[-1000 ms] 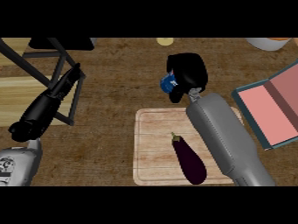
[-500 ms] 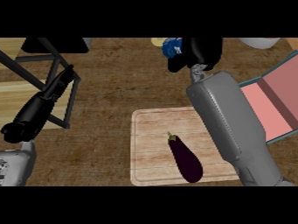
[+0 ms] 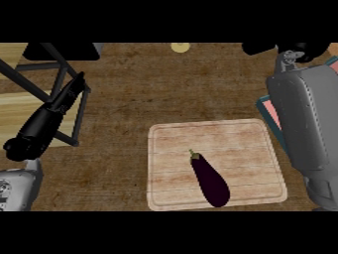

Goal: Pick the can from the cutting board and place it in the cardboard box

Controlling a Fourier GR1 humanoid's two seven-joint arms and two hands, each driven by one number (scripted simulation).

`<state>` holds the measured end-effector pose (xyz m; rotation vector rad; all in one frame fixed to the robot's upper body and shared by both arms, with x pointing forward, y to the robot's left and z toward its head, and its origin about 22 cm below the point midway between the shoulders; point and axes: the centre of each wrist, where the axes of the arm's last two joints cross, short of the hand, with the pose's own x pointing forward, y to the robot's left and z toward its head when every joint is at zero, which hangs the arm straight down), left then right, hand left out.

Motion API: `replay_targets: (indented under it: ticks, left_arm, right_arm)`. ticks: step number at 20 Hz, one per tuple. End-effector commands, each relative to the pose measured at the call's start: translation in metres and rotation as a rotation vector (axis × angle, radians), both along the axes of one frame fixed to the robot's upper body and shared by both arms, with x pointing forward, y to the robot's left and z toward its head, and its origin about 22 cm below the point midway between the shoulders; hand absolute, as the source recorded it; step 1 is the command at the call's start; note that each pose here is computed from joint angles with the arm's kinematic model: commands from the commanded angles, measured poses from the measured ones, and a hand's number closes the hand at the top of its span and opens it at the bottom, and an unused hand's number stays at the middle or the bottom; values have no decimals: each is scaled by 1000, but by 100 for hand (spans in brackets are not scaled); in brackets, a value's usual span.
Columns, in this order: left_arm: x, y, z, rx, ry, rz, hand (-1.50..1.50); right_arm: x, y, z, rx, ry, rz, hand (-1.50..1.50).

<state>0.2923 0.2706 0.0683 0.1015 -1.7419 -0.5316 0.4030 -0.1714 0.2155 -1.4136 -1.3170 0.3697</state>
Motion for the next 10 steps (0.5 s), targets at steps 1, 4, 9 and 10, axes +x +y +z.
replay_targets:
  ticks: [1,4,9,10]
  left_arm:
    - [9,16,7,-2,-10,-1,0]
    - [-4,0,-15,-17,4,1,0]
    - [-9,-1,-17,3,32,-8,0]
    - [-8,26,-3,-1,4,2,0]
  right_arm:
    - [3,-58,-5,24,-10,-90,150]
    - [-3,-83,1,-82,89,-110,150]
    - [6,-125,-21,32,372,-98,150]
    - [4,-144,-26,60,425,-100,150]
